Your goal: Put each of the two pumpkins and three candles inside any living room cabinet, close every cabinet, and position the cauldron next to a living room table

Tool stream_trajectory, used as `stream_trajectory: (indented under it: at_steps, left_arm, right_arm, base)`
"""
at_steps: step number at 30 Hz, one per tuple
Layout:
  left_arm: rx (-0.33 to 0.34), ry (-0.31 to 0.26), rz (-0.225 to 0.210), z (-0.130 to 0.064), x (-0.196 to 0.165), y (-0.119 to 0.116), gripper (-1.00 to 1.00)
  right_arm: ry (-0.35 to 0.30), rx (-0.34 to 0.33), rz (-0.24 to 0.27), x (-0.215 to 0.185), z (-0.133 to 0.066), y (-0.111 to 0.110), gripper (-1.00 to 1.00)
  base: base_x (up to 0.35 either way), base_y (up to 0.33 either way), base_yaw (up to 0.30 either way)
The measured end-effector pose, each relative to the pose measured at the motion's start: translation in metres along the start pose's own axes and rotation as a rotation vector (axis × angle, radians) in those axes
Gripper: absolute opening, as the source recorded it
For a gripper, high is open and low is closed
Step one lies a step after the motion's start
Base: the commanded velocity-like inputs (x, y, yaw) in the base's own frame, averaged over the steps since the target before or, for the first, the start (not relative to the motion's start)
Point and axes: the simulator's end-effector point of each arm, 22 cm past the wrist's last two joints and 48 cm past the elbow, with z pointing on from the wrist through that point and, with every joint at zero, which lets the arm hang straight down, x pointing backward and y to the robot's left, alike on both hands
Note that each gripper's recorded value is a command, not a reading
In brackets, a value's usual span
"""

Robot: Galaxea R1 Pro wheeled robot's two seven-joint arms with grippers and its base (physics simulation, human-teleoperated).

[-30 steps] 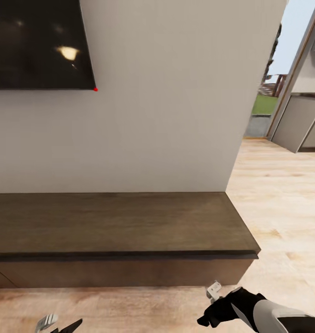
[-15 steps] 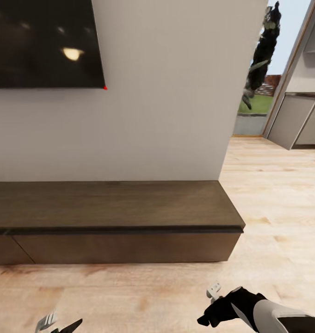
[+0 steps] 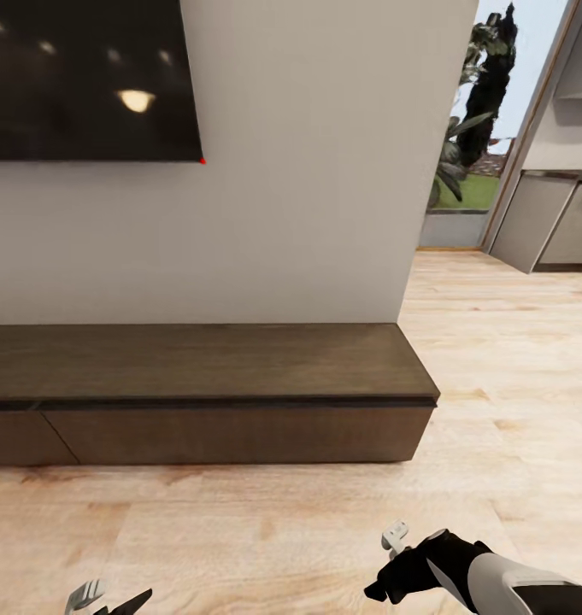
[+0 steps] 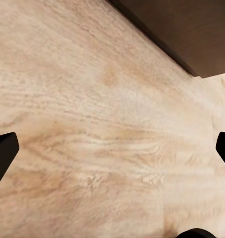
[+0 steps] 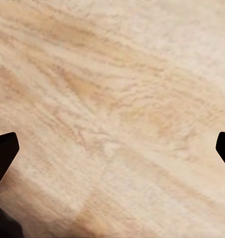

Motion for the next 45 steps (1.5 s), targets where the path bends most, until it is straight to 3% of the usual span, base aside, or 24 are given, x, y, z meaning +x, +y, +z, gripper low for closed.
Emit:
stream_trajectory:
  at_steps: [5,8,14,25,33,45]
  left_arm:
    - [0.000,0.000,0.000,0.000,0.000,0.000,1.00]
    - [-0.001,0.000,0.000,0.000,0.000,0.000,1.00]
    - [-0.001,0.000,0.000,0.000,0.000,0.000,1.00]
    - [0.000,0.000,0.000,0.000,0.000,0.000,1.00]
    - [-0.001,0.000,0.000,0.000,0.000,0.000,1.00]
    - [-0.001,0.000,0.000,0.000,0.000,0.000,1.00]
  right_arm:
    - [-0.011,0.005,0.017,-0.003,-0.001,-0.002,1.00]
    - [-0.007,0.059,0.022,-0.002,-0.001,-0.013,1.00]
    - [-0.006,0.079,0.021,-0.002,-0.001,-0.017,1.00]
    - [-0.002,0.083,0.015,-0.001,0.000,-0.017,1.00]
    - [-0.016,0.058,0.009,-0.011,0.007,0.001,1.00]
    - [-0.018,0.055,0.005,-0.012,0.008,0.003,1.00]
  base:
    - [-0.004,0.000,0.093]
    - [0.000,0.000,0.276]
    - [0.000,0.000,0.286]
    - [0.000,0.000,0.291]
    - [0.000,0.000,0.291]
    - [0.000,0.019,0.291]
